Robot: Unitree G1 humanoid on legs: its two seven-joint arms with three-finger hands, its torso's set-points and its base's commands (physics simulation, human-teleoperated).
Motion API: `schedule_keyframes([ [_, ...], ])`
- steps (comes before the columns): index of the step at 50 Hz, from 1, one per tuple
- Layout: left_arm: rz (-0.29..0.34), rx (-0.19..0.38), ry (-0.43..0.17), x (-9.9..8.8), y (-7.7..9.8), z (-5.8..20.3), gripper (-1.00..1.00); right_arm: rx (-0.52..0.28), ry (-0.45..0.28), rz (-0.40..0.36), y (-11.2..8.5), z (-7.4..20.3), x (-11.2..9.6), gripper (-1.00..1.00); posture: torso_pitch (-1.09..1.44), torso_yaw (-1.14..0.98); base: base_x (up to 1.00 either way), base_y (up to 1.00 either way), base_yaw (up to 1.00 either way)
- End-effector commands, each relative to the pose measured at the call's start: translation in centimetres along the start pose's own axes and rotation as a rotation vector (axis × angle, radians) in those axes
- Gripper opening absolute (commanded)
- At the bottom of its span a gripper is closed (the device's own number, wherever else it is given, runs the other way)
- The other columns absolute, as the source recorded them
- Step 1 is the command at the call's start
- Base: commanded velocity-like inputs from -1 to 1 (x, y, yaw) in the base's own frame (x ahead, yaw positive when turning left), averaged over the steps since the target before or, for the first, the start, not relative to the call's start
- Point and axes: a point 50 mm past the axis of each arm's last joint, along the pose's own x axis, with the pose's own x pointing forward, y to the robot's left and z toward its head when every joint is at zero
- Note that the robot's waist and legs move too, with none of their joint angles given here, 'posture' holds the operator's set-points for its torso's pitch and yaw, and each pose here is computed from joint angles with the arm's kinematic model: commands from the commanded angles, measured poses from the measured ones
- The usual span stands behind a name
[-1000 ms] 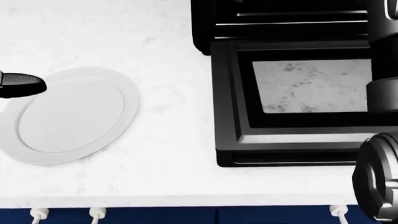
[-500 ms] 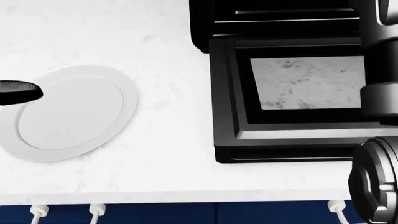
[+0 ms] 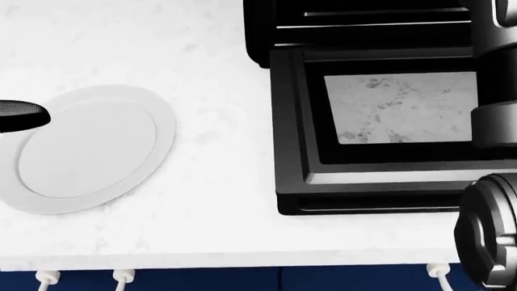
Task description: Pick the bread from the tray and place it on the plate on the counter.
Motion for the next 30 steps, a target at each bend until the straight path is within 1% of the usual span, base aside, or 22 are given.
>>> schedule_keyframes([
  [1, 0.02, 0.01, -0.08, -0.1, 0.4, 1.5, 1.0, 0.023, -0.126, -0.009, -0.5, 2.9, -1.1, -0.37, 0.0, 0.0, 0.0, 0.0, 0.0],
  [4, 0.021, 0.01, -0.08, -0.1, 0.4, 1.5, 1.0, 0.028, -0.14, -0.014, -0.7, 3.3, -1.2, -0.54, 0.0, 0.0, 0.0, 0.0, 0.0],
  [6, 0.022, 0.009, -0.081, -0.2, 0.4, 1.5, 1.0, 0.032, -0.15, -0.017, -0.7, 3.5, -1.3, -0.73, 0.0, 0.0, 0.0, 0.0, 0.0],
  [9, 0.021, 0.008, -0.08, -0.1, 0.4, 1.4, 1.0, 0.035, -0.158, -0.016, -0.7, 3.6, -1.4, -0.87, 0.0, 0.0, 0.0, 0.0, 0.0],
  [10, 0.021, 0.008, -0.08, -0.1, 0.4, 1.4, 1.0, 0.034, -0.161, -0.015, -0.7, 3.7, -1.5, -1.0, 0.0, 0.0, 0.0, 0.0, 0.0],
  [21, 0.022, 0.008, -0.078, -0.2, 0.3, 1.3, 1.0, 0.021, -0.191, -0.011, -0.9, 4.7, -2.5, -1.0, 0.0, 0.0, 0.0, 0.0, 0.0],
  [30, 0.023, 0.011, -0.076, 0.0, 0.2, 1.2, 1.0, -0.003, -0.214, 0.007, -0.6, 5.1, -3.7, -1.0, 0.0, 0.0, 0.0, 0.0, 0.0],
])
